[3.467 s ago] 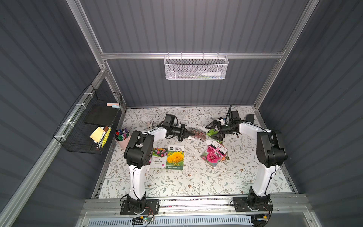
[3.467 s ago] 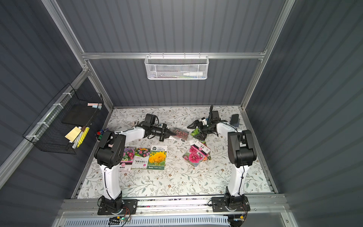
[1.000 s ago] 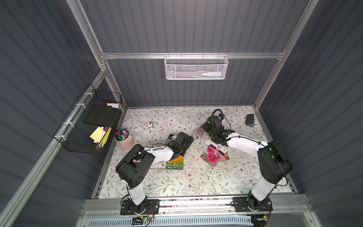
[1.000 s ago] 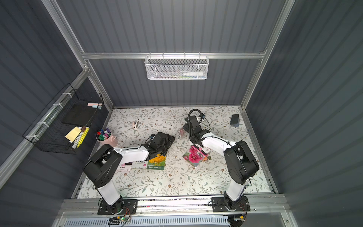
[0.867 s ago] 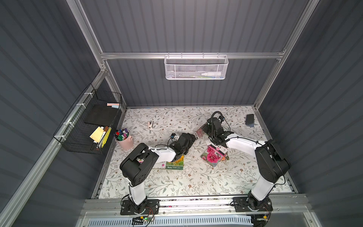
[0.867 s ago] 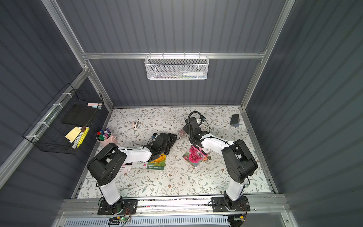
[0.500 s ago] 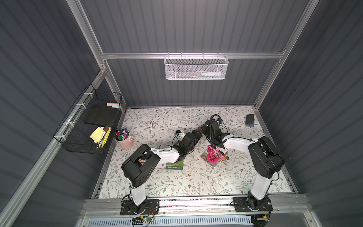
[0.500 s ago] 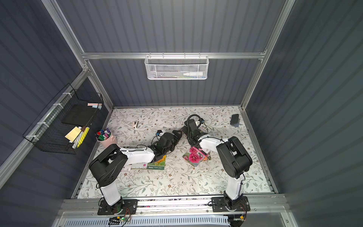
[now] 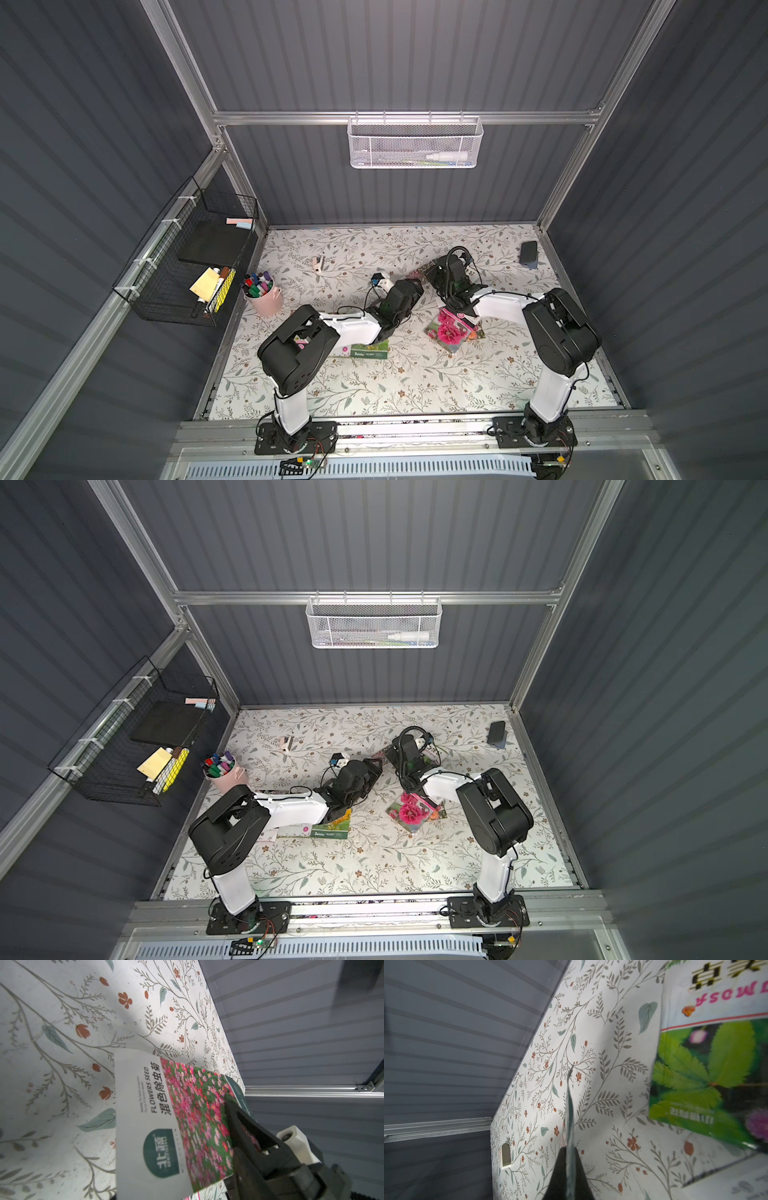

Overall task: Arrange the seed packets in a row
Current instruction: Pick up the seed packet from the center of the board.

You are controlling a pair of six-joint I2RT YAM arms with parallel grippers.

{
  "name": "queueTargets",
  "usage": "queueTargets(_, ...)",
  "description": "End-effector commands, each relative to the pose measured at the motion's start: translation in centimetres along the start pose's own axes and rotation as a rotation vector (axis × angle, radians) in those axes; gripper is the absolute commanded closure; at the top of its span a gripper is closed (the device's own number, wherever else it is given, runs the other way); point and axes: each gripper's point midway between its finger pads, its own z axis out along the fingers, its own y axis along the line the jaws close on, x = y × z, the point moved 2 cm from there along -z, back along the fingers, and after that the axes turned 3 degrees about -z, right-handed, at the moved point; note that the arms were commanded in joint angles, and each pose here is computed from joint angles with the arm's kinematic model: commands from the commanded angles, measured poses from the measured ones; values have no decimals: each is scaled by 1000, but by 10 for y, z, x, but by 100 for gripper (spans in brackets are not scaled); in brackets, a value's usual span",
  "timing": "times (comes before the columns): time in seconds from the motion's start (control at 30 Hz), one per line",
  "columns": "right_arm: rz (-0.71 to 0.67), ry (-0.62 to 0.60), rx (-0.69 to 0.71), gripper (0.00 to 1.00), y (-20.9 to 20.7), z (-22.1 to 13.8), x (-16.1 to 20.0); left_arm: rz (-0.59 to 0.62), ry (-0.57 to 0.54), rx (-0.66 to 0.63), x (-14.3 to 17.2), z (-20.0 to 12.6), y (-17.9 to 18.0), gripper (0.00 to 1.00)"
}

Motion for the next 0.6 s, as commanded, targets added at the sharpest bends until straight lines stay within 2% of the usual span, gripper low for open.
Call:
queueTargets(0.0,39,16,-57,100,10,-10,0,20,2,24,-4,6,-8,49)
queueTargets(0.03,38,18,-63,100,10,-11,1,19,8,26,-3,7,-10,54)
queueTargets(0.1,38,20,-72,100,10,-15,0,14,25,27,-2,9,-9,70)
queueTargets(0.2,23,20,-73,100,9,-20,0,9,40,15,1,11,-5,99)
queueTargets(0.33,-3,22,-79,100,9,-28,-2,13,64,-9,1,10,2,100)
queueTargets(0.37,-8,25,-81,96,9,-30,-3,16,78,-14,1,9,3,100)
queueTargets(0.43,-53,39,-96,60,8,-36,-7,13,149,-31,2,4,3,100)
queueTargets(0.5,-75,74,-123,34,5,-47,-17,-8,254,-62,0,-3,6,100)
queueTargets(0.57,-83,110,-149,24,-1,-61,-33,-29,370,-60,-1,-14,3,100)
